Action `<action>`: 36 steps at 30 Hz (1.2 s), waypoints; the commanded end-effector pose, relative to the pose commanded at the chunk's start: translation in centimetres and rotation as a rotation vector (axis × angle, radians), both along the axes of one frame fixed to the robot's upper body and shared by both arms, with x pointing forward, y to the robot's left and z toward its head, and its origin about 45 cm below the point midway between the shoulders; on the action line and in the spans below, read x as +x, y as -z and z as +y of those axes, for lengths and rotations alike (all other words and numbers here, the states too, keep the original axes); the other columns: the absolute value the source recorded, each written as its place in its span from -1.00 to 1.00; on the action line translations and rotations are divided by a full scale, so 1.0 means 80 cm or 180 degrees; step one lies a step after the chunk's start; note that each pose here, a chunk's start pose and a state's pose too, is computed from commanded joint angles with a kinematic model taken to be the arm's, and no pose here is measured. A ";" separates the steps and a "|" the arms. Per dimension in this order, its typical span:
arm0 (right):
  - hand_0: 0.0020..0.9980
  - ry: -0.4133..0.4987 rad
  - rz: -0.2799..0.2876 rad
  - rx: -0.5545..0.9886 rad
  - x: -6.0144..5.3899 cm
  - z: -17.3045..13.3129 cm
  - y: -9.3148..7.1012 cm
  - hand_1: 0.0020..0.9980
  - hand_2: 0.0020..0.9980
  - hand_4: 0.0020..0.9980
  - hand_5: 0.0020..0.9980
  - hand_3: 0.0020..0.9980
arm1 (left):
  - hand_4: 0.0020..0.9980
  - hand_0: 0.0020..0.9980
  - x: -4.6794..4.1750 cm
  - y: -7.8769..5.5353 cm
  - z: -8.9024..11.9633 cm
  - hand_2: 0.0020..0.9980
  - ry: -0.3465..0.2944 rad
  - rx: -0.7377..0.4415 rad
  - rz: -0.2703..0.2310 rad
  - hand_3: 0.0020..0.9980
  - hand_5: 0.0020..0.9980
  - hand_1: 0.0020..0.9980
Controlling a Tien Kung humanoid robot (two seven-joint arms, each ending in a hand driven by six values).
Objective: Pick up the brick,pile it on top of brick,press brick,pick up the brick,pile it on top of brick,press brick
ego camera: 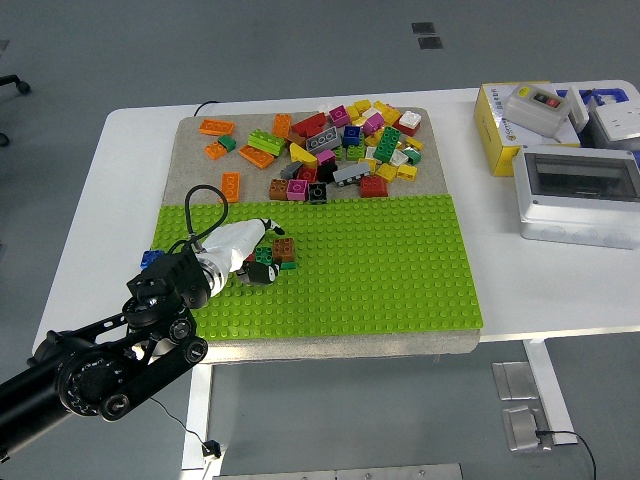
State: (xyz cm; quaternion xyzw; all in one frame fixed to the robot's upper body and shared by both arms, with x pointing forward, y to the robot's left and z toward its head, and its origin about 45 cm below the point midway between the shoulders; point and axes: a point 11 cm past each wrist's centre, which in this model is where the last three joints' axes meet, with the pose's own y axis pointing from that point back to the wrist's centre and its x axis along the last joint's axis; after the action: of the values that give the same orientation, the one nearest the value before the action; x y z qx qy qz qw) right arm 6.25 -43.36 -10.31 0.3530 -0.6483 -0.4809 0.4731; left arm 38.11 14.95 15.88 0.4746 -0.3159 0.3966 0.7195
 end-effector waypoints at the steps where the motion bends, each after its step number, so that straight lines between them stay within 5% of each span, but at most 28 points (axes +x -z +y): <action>1: 0.41 0.0000 0.0000 0.0000 0.000 0.000 0.000 0.32 0.37 0.23 1.00 0.56 | 0.20 0.94 0.000 0.000 0.000 0.91 0.0002 0.0001 0.0004 0.68 -0.63 0.87; 4: 0.41 0.0001 0.0001 -0.0002 0.000 -0.001 0.000 0.32 0.37 0.23 1.00 0.56 | 0.20 0.94 -0.001 -0.001 0.000 0.91 0.0011 0.0003 0.0025 0.68 -0.63 0.87; 5: 0.41 0.0002 0.0001 -0.0002 0.000 -0.001 0.000 0.32 0.37 0.22 1.00 0.56 | 0.40 0.95 -0.001 -0.001 0.000 0.92 0.0012 0.0003 0.0032 0.69 -0.47 0.88; 22: 0.41 0.0013 0.0016 -0.0010 -0.003 -0.003 -0.001 0.32 0.37 0.23 1.00 0.55 | 0.47 0.96 -0.008 -0.037 0.004 0.94 0.0017 -0.0144 -0.0029 0.69 -0.35 0.89; 23: 0.41 0.0013 0.0017 -0.0011 -0.003 -0.003 -0.001 0.32 0.37 0.23 1.00 0.55 | 0.48 0.96 -0.008 -0.039 0.004 0.93 0.0018 -0.0153 -0.0038 0.57 -0.32 0.89; 36: 0.41 0.0008 0.0025 -0.0015 -0.004 -0.004 -0.001 0.32 0.37 0.23 1.00 0.55 | 0.48 0.96 -0.016 -0.033 0.003 0.92 0.0028 -0.0100 0.0020 0.47 -0.30 0.90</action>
State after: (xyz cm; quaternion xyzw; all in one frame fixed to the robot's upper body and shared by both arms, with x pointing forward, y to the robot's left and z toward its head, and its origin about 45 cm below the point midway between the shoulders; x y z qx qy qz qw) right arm 5.94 -43.65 -10.25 0.3492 -0.6480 -0.4814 0.4758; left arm 36.81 15.17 18.53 0.4631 -0.3094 0.3969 0.7296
